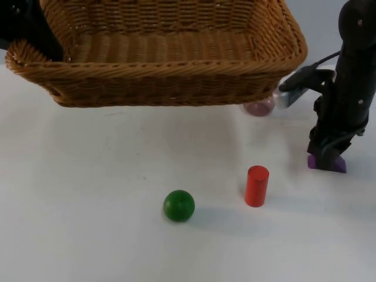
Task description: Pick up the basket with the left hand and place the triangular block into the basket with the right hand.
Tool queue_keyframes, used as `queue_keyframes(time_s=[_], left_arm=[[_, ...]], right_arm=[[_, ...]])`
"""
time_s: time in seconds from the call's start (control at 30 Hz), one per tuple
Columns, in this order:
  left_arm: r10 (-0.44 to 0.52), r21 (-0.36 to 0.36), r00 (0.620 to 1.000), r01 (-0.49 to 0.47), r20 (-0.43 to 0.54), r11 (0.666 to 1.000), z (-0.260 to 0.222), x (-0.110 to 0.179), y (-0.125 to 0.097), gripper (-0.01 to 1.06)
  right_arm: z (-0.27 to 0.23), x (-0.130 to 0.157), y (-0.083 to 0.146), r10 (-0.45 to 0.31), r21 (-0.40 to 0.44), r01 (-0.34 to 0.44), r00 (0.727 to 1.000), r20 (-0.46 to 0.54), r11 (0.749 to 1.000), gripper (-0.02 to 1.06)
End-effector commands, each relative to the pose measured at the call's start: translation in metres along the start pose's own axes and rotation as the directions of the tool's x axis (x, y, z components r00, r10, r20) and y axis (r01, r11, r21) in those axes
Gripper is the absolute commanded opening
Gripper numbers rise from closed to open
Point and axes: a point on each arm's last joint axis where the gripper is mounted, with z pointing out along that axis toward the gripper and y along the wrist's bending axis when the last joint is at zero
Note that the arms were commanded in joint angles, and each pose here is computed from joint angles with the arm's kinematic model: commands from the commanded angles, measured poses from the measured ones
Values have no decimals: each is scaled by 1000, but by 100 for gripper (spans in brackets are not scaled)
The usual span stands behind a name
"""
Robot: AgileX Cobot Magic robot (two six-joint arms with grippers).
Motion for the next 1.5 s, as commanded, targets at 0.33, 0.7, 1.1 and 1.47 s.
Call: queue_keyframes(time_s=[0.33,0.7,1.1,1.47], left_arm=[[-18,42,1000,17,24,999,-6,0,-7,0],[-15,43,999,14,35,999,-6,-1,-7,0],[-10,73,999,7,44,997,-5,-1,-12,0],[102,110,993,-108,58,988,11,12,-55,0]], right_arm=[[-45,-6,-8,309,33,-318,936,168,947,0],[-164,27,-18,338,152,-401,884,322,903,0],[-314,91,9,296,135,-507,676,675,851,0],[-348,82,57,306,-155,-316,514,801,936,0]])
